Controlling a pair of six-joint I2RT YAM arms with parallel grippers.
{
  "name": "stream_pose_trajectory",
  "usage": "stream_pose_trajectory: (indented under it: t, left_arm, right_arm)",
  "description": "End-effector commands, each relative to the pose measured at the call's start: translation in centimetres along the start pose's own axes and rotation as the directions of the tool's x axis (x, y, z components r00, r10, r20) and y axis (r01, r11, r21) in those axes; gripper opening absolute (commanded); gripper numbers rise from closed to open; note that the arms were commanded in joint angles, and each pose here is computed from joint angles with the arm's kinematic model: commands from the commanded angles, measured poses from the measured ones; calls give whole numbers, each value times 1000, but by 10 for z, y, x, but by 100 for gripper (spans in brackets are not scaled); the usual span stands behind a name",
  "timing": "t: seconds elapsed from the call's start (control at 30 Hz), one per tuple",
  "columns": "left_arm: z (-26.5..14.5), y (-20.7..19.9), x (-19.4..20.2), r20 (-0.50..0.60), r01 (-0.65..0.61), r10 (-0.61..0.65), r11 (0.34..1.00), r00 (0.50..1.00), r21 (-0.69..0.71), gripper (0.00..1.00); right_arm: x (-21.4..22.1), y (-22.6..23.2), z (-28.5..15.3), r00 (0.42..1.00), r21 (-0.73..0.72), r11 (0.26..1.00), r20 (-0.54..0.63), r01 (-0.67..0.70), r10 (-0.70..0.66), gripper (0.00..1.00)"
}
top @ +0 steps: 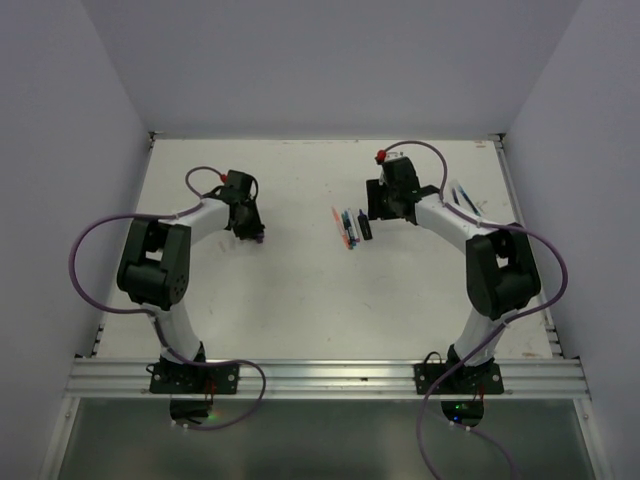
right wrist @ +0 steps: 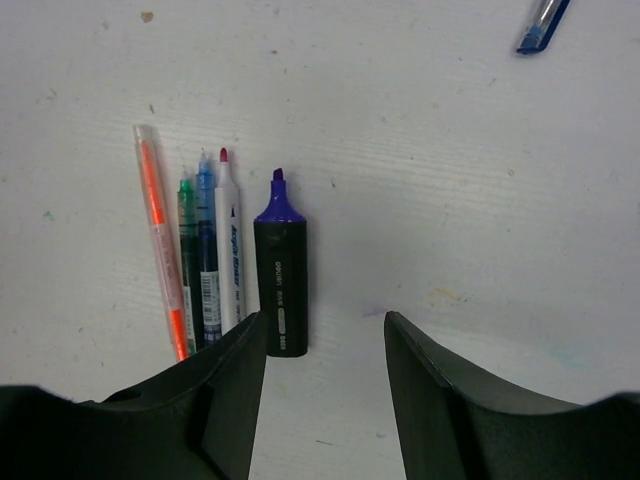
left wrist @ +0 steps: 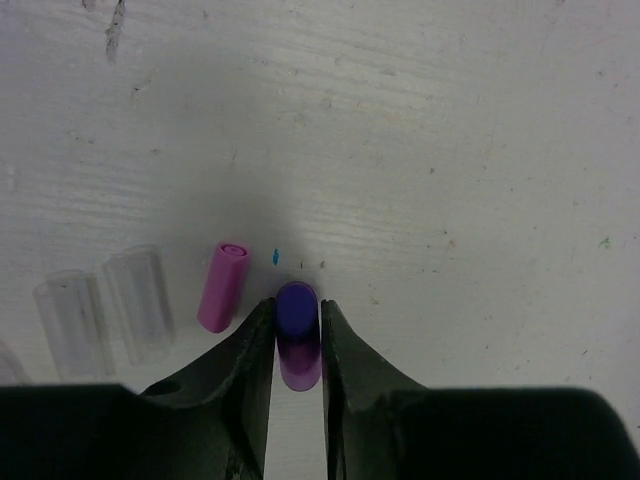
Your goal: Open the pen caps
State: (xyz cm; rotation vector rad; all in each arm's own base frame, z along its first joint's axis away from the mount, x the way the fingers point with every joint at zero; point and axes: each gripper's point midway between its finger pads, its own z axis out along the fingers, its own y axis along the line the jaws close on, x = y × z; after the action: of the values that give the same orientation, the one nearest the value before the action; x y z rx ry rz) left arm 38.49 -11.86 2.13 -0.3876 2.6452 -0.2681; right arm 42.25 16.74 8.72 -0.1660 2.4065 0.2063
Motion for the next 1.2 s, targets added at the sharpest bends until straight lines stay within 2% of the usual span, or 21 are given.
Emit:
stream_pose_trajectory:
  t: [0.0, 0.27, 0.57, 0.73, 0.97, 1.17]
  left_arm:
    - [0, 5, -10, 22, -18, 19, 999, 1000, -28, 30]
    - [-1, 5, -12, 28, -17, 18, 1000, 999, -19, 34]
    - [-25, -3, -24, 81, -15, 14, 1000, 997, 9, 39]
    - [-41, -10, -33, 113, -14, 10, 999, 994, 41, 42]
    - [-60, -10, -40, 153, -22, 16, 999, 988, 42, 45]
    - [-78, -19, -49, 202, -34, 16, 996, 979, 87, 46]
  right_arm:
    - [-4, -8, -8, 1000, -8, 1000, 18, -11, 11, 54]
    - [-5, -9, -10, 999, -21, 1000, 26, -22, 23, 53]
    - [-6, -12, -5, 999, -17, 999, 20, -39, 39, 53]
    - [-34, -18, -4, 995, -16, 997, 53, -80, 81, 53]
    - [-57, -49, 25, 989, 56, 987, 32, -148, 147, 53]
    - [-78, -74, 55, 988, 127, 981, 52, -149, 143, 53]
